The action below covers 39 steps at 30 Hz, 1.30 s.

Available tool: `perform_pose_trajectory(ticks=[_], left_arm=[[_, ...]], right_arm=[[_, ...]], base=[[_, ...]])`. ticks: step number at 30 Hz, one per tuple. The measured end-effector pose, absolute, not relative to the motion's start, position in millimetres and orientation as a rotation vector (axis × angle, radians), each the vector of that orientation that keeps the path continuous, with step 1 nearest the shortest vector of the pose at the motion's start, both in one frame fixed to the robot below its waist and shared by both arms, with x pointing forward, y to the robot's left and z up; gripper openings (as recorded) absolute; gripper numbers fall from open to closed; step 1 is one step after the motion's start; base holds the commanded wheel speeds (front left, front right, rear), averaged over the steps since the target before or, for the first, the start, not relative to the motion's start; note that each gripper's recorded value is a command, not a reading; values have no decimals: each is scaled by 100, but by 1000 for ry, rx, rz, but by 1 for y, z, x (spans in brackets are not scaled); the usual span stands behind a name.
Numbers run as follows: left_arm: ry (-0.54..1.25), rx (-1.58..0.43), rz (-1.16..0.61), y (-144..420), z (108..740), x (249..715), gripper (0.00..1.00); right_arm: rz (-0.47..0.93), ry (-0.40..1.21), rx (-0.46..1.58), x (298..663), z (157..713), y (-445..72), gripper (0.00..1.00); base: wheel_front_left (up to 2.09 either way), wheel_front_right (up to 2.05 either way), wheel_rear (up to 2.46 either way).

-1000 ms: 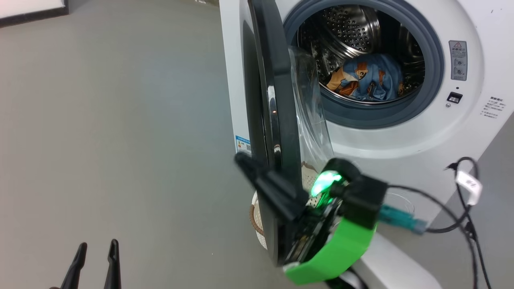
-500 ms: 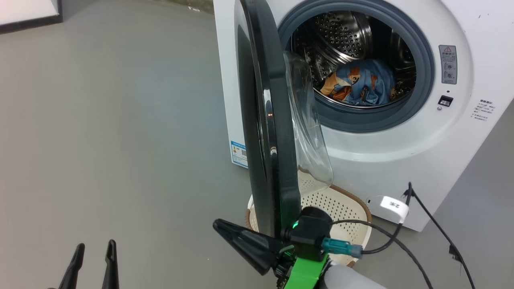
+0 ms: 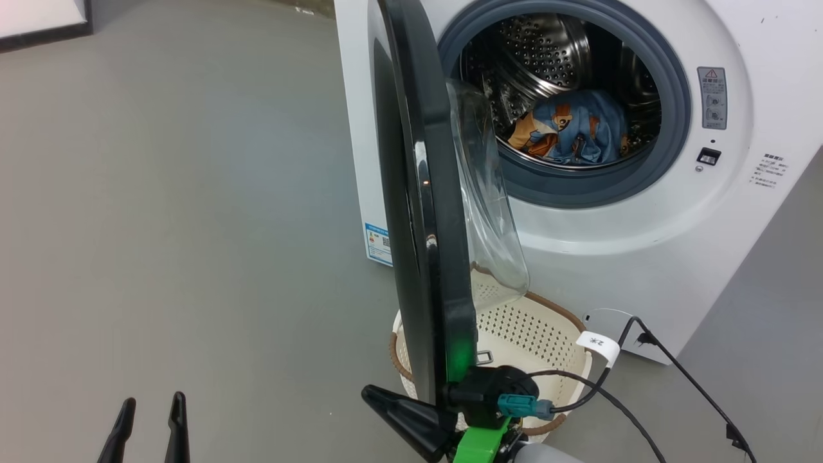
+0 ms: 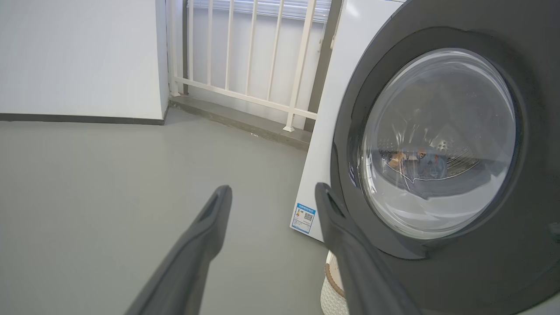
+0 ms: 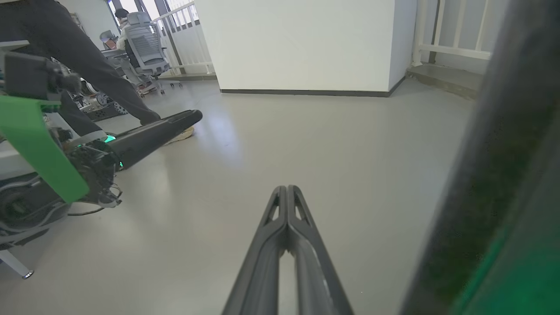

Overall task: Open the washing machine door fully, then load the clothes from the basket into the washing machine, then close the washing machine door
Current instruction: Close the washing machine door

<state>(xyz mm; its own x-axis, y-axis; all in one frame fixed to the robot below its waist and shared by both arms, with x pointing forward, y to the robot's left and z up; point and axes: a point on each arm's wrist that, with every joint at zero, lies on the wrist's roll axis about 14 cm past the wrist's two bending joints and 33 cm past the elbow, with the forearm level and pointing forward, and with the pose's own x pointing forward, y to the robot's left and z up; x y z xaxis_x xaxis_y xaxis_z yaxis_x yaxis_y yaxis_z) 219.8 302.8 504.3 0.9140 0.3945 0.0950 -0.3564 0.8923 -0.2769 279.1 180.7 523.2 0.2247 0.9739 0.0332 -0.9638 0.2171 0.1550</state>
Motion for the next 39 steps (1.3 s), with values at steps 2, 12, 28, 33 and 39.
perform_pose_trajectory(ticks=[2, 12, 28, 33, 39], left_arm=[[-147, -258, 387, 302, 504, 221, 100], [-130, -259, 363, 296, 501, 232, 100], [-112, -261, 304, 283, 500, 253, 100], [-99, -261, 274, 276, 499, 264, 100], [-86, -261, 249, 270, 497, 275, 100]], right_arm=[[1336, 85, 145, 282, 520, 179, 0], [1266, 101, 136, 305, 512, 168, 0], [1021, 88, 146, 365, 506, 111, 0], [922, 69, 163, 389, 509, 86, 0], [821, 60, 182, 414, 509, 56, 0]], base=[[0, 0, 0], [0, 0, 0], [0, 0, 0], [0, 0, 0], [0, 0, 0]])
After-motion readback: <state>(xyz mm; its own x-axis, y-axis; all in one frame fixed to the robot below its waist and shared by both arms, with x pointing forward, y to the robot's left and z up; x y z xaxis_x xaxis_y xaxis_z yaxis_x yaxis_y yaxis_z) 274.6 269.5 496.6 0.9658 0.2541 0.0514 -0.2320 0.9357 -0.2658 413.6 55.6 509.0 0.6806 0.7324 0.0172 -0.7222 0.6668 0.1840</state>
